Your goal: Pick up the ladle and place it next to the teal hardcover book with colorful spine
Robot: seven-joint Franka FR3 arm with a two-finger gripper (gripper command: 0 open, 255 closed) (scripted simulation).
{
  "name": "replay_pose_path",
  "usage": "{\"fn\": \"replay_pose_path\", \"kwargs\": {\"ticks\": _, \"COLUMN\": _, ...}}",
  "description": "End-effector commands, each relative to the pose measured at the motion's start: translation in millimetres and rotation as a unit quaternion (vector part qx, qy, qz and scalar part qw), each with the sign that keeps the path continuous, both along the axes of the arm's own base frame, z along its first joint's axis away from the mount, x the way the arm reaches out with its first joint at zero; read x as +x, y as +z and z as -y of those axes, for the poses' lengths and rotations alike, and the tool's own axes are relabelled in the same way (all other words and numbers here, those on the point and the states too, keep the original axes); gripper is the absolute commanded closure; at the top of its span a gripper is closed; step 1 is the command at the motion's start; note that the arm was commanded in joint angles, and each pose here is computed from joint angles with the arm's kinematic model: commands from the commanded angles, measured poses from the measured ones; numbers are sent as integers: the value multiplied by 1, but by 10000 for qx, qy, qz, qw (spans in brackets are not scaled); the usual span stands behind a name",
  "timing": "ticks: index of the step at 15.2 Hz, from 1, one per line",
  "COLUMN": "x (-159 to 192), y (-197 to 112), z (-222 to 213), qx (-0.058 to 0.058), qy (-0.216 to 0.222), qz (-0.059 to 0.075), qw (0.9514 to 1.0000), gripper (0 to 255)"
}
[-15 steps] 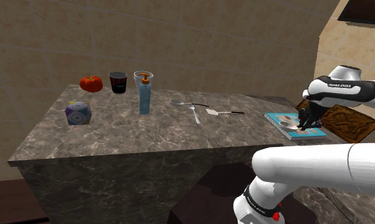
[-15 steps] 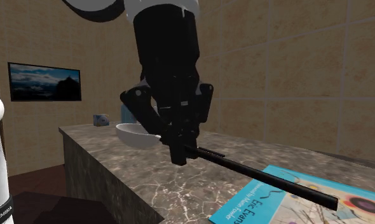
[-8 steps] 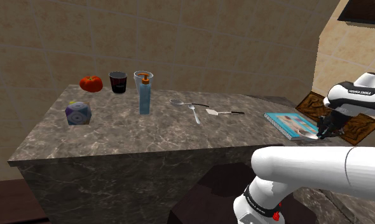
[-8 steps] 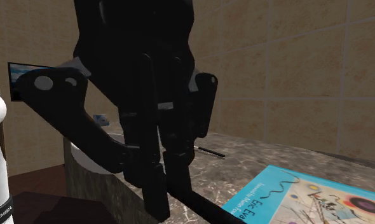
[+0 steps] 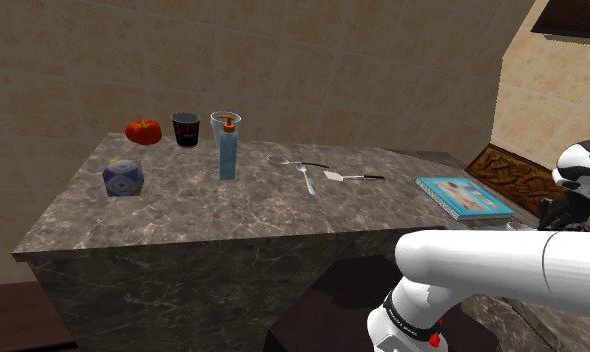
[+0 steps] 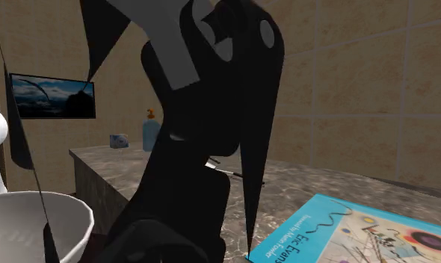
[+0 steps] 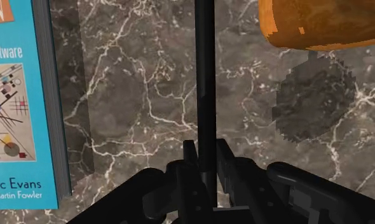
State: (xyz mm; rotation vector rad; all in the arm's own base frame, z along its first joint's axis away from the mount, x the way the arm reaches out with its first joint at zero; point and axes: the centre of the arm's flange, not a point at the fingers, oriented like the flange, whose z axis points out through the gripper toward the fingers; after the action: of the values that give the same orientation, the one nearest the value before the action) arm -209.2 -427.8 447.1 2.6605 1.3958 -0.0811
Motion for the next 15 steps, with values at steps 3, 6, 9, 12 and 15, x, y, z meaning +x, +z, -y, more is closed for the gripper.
{"fn": "replay_pose_path", "kwargs": {"ticks": 3, "x": -28, "y": -9, "z": 1, "qx": 2, "qy": 7, "qz": -2, "qw": 10000, "gripper": 255}}
{"fn": "replay_pose_path", "kwargs": {"ticks": 6, "x": -28, "y": -25, "z": 1, "qx": 2, "qy": 7, "qz": -2, "qw": 10000, "gripper": 255}}
{"fn": "replay_pose_path", "kwargs": {"ticks": 9, "x": -28, "y": -41, "z": 1, "qx": 2, "qy": 7, "qz": -2, "qw": 10000, "gripper": 255}}
{"fn": "replay_pose_path", "kwargs": {"ticks": 12, "x": -28, "y": -57, "z": 1, "qx": 2, "qy": 7, "qz": -2, "qw": 10000, "gripper": 255}}
{"fn": "replay_pose_path", "kwargs": {"ticks": 15, "x": -28, "y": -73, "z": 1, "qx": 2, "qy": 7, "qz": -2, "qw": 10000, "gripper": 255}}
